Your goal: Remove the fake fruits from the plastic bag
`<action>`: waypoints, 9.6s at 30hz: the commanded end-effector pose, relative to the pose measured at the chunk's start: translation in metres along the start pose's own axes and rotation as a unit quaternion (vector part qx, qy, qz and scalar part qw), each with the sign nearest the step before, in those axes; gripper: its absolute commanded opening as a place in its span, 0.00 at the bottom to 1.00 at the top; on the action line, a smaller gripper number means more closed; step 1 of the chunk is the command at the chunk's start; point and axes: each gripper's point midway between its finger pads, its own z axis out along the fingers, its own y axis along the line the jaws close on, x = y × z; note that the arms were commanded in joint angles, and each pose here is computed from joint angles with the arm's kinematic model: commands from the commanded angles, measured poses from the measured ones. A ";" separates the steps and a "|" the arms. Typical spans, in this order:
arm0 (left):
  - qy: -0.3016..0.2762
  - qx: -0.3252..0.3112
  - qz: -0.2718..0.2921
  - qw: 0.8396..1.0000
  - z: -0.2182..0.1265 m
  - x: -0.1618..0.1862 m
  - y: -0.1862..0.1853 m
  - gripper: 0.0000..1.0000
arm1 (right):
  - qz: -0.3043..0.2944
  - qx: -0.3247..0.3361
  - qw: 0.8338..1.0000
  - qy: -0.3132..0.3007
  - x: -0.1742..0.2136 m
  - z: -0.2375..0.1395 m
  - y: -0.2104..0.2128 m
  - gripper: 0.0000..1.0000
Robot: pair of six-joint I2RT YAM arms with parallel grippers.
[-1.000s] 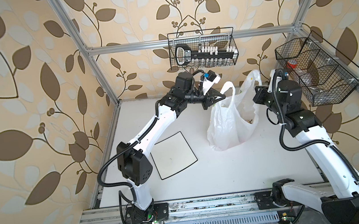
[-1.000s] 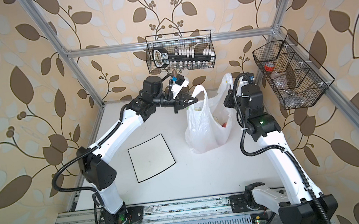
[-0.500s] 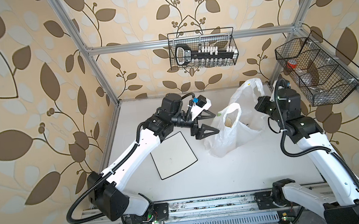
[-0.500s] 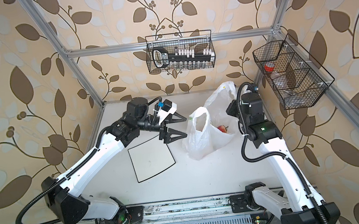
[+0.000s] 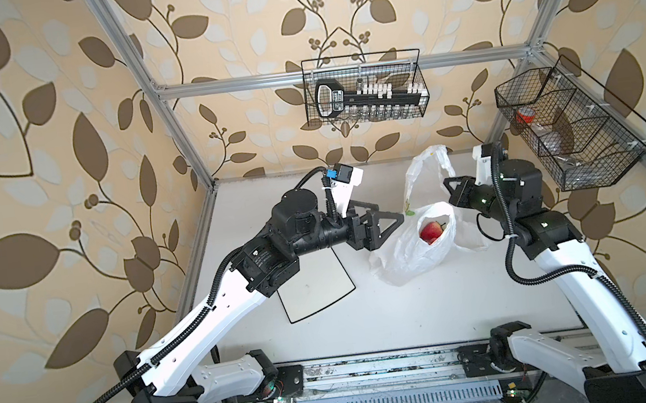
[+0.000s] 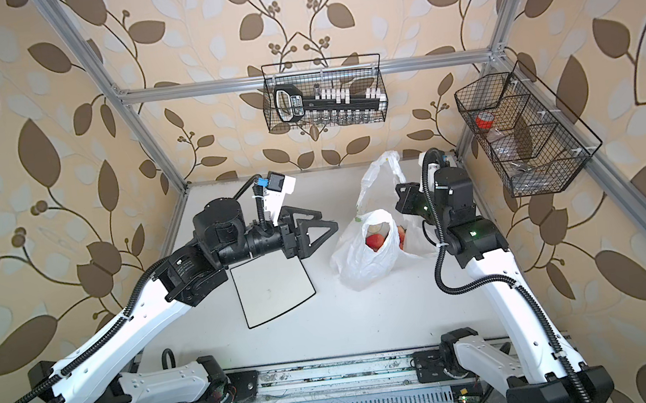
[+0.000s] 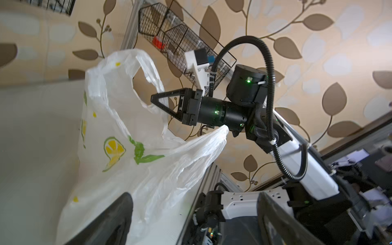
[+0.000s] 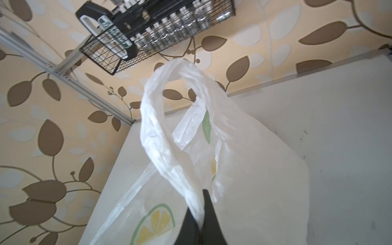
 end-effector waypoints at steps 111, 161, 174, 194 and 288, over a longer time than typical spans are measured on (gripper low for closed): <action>-0.064 -0.110 0.064 0.990 0.099 -0.117 0.140 0.00 | 0.031 -0.089 0.978 -0.185 -0.106 0.006 0.049 0.00; 0.059 -0.290 -0.022 0.955 -0.027 0.063 0.091 0.99 | 0.079 -0.055 0.995 -0.002 0.059 0.002 0.008 0.00; 0.119 -0.288 0.142 0.940 0.032 0.057 0.076 0.99 | 0.076 -0.042 0.996 -0.007 0.057 -0.009 0.004 0.00; 0.226 -0.311 0.202 0.901 0.057 0.071 0.122 0.67 | 0.075 -0.003 0.997 -0.019 0.061 -0.035 -0.010 0.00; 0.095 -0.149 -0.010 0.984 -0.027 0.064 0.082 0.00 | -0.744 -0.120 0.638 0.161 0.208 0.049 0.017 0.06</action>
